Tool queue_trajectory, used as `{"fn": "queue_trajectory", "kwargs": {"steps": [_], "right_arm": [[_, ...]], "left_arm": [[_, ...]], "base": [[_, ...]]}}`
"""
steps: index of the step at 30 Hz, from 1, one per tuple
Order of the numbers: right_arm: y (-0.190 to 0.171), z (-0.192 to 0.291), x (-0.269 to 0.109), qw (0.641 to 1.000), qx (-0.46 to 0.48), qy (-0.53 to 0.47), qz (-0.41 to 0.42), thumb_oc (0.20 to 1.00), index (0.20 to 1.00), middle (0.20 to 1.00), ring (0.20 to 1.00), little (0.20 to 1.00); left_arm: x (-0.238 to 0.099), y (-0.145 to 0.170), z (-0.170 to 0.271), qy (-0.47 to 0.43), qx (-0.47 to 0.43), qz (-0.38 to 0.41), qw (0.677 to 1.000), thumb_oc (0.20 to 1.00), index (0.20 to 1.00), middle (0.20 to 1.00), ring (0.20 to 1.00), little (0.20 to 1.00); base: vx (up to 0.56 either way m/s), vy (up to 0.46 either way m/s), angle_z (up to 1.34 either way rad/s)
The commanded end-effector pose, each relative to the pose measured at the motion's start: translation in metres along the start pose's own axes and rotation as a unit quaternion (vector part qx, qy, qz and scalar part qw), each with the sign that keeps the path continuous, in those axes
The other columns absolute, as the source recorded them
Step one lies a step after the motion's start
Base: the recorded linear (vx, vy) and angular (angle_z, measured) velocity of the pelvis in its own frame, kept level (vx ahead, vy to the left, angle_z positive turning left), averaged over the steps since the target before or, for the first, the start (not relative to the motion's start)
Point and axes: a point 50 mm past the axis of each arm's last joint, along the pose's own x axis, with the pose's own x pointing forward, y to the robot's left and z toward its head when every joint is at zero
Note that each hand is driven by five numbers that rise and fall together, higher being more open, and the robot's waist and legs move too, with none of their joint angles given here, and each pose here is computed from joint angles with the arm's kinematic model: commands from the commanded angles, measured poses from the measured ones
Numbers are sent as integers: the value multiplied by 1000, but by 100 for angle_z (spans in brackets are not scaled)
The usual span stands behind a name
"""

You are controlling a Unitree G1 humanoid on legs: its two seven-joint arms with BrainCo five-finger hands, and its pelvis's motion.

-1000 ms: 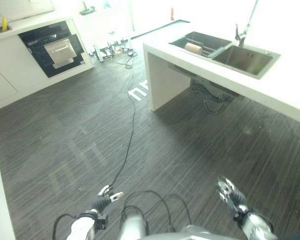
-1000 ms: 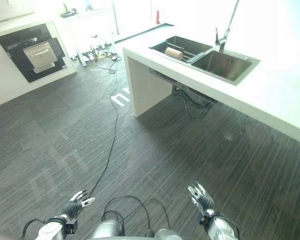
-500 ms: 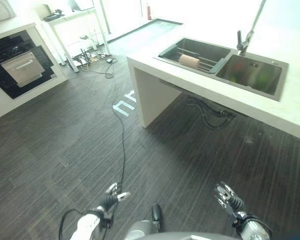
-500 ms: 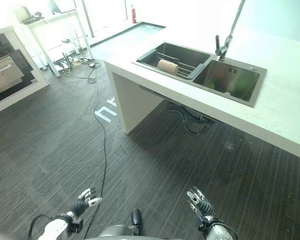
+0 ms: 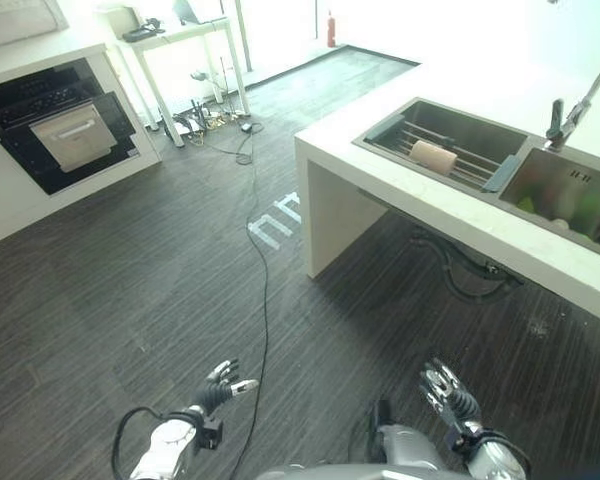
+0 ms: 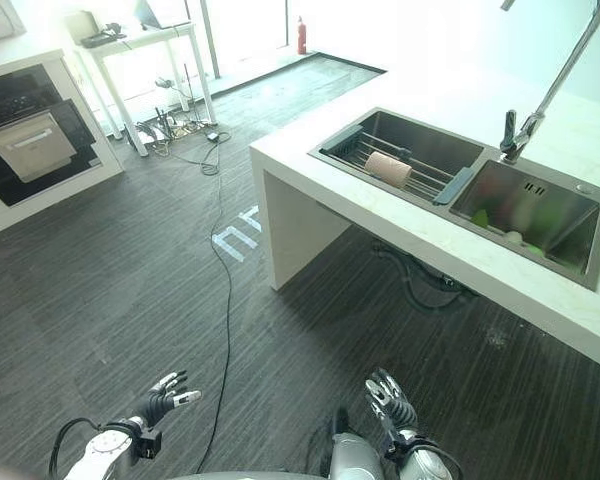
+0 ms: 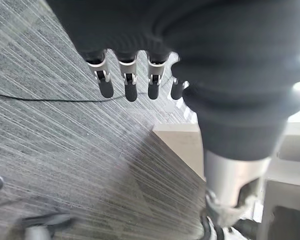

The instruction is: Place the dishes in the dishwasher.

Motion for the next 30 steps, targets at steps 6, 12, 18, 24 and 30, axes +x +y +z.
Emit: {"fn": "queue_trajectory", "kwargs": {"steps": [6, 12, 18, 24, 30], "right_arm": [[14, 31, 12, 998, -14, -54, 35, 1000, 1000, 1000, 1000, 1000], [6, 39, 14, 998, -24, -57, 26, 1000, 1000, 1000, 1000, 1000], [4, 27, 11, 998, -28, -40, 33, 1000, 1000, 1000, 1000, 1000], [6, 16, 9, 999, -10, -30, 23, 1000, 1000, 1000, 1000, 1000], [4, 11, 9, 1000, 4, -27, 2, 1000, 1000, 1000, 1000, 1000]], "left_arm": [[-2, -1, 27, -77, 23, -2, 997, 1000, 1000, 1000, 1000, 1000], [1, -14, 39, -102, -11, -39, 994, 1000, 1000, 1000, 1000, 1000], [11, -19, 44, -102, 1, -32, 994, 1000, 1000, 1000, 1000, 1000], [12, -12, 44, -102, 3, -14, 995, 1000, 1000, 1000, 1000, 1000], [8, 2, 45, -125, -9, 49, 991, 1000, 1000, 1000, 1000, 1000]], "base": [[132, -239, 8], [145, -36, -49], [208, 215, -55], [47, 124, -23], [14, 104, -8]]}}
